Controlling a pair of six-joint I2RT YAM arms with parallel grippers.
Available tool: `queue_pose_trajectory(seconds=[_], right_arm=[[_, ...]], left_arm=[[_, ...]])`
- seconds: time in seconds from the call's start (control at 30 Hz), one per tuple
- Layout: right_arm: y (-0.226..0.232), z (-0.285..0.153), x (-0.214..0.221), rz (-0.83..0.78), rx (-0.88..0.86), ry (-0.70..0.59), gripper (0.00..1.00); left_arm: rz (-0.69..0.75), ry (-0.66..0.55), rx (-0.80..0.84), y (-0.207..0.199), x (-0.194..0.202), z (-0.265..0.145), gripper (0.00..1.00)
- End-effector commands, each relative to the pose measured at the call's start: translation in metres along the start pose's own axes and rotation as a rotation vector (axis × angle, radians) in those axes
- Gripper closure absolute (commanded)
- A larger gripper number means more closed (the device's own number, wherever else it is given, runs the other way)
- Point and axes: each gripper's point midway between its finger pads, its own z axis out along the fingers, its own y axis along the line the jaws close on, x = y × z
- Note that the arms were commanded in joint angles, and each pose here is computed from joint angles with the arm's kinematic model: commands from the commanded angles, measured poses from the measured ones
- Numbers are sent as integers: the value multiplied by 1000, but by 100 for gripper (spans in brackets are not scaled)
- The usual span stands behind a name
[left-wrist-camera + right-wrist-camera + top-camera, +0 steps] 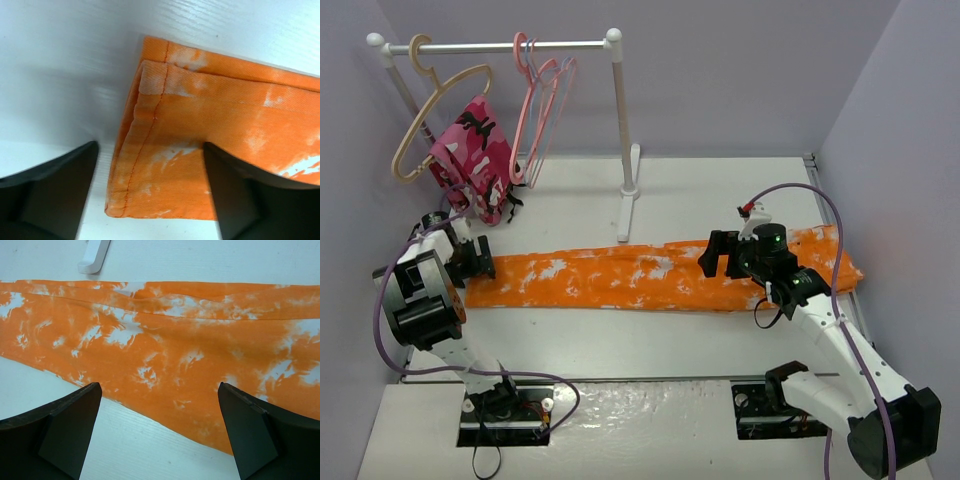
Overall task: Place the trousers on the hanger
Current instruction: Fold the trousers at the center of the board.
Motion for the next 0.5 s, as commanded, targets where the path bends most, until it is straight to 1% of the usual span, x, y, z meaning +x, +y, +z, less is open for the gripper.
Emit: queue_pose_trajectory(seconds=[0.0, 0.03, 0.17, 0.27, 0.33, 0.47], right_arm=[[8, 1, -15, -31, -31, -47, 0], [8, 1, -15, -31, -30, -47, 0], [7, 0, -16, -33, -28, -53, 0], [8, -1, -17, -35, -29, -55, 0], [7, -1, -16, -37, -27, -57, 0], [5, -1, -16, -40, -17, -62, 0]], left_arm=[[-9, 92, 117, -22, 18, 10, 31], [-8, 100, 128, -24, 19, 11, 37], [25, 122, 162, -27, 23, 13, 68], [32, 137, 189, -31, 27, 15, 96], [37, 140, 194, -32, 28, 14, 100], [42, 121, 206, -35, 28, 9, 100]])
